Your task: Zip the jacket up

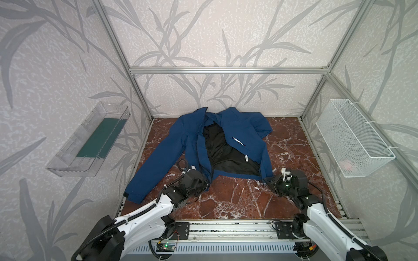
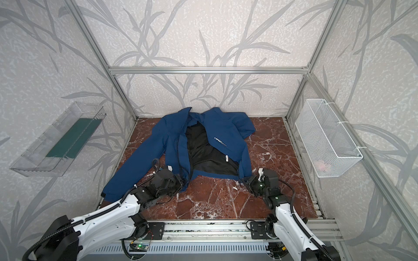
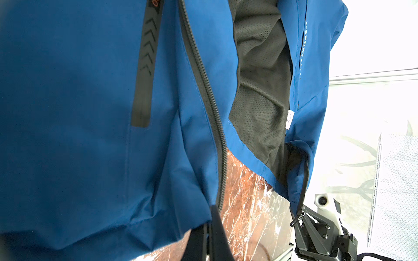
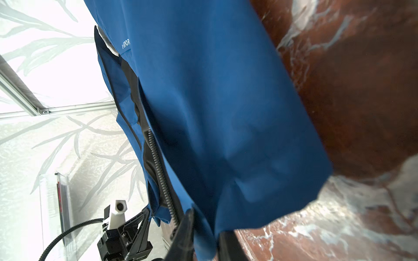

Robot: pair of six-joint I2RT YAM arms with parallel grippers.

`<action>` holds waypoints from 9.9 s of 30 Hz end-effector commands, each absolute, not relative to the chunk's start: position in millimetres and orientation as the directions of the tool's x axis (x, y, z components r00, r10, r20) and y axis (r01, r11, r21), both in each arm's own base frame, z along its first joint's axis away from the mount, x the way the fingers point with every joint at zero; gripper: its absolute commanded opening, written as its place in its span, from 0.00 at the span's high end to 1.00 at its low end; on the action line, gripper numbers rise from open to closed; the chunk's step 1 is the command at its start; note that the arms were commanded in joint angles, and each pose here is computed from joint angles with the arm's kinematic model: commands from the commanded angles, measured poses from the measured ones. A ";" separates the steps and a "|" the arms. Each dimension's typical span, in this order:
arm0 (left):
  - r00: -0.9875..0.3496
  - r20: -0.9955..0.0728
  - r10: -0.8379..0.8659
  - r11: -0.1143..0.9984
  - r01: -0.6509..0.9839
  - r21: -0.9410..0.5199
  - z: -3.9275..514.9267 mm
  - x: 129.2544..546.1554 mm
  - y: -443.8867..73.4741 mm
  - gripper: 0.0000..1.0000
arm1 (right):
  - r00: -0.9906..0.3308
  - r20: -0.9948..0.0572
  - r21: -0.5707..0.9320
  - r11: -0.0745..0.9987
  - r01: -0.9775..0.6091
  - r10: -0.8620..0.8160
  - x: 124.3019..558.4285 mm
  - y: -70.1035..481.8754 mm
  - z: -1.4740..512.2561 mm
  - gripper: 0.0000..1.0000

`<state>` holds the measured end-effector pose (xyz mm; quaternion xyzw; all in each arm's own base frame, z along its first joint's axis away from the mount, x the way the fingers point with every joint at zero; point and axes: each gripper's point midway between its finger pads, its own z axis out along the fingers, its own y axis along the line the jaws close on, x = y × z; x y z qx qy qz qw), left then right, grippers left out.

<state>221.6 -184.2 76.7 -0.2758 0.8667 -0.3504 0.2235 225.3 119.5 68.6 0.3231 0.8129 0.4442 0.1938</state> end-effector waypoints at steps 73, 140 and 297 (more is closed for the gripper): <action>-0.746 -0.354 -0.564 0.456 0.077 -0.887 227.0 298.8 -279.9 1.00 | -0.568 -0.677 0.609 0.790 -0.075 0.468 266.1 88.8 222.0 1.00; -0.748 -0.344 -0.568 0.527 -0.010 -0.850 172.7 281.6 -254.5 1.00 | -0.737 -0.269 0.665 0.673 0.323 0.620 226.3 114.5 84.5 1.00; -0.978 -0.205 -0.023 0.636 0.144 -0.758 40.6 315.1 -509.7 1.00 | -0.883 -0.211 0.603 0.767 0.220 0.419 185.5 105.4 63.9 0.63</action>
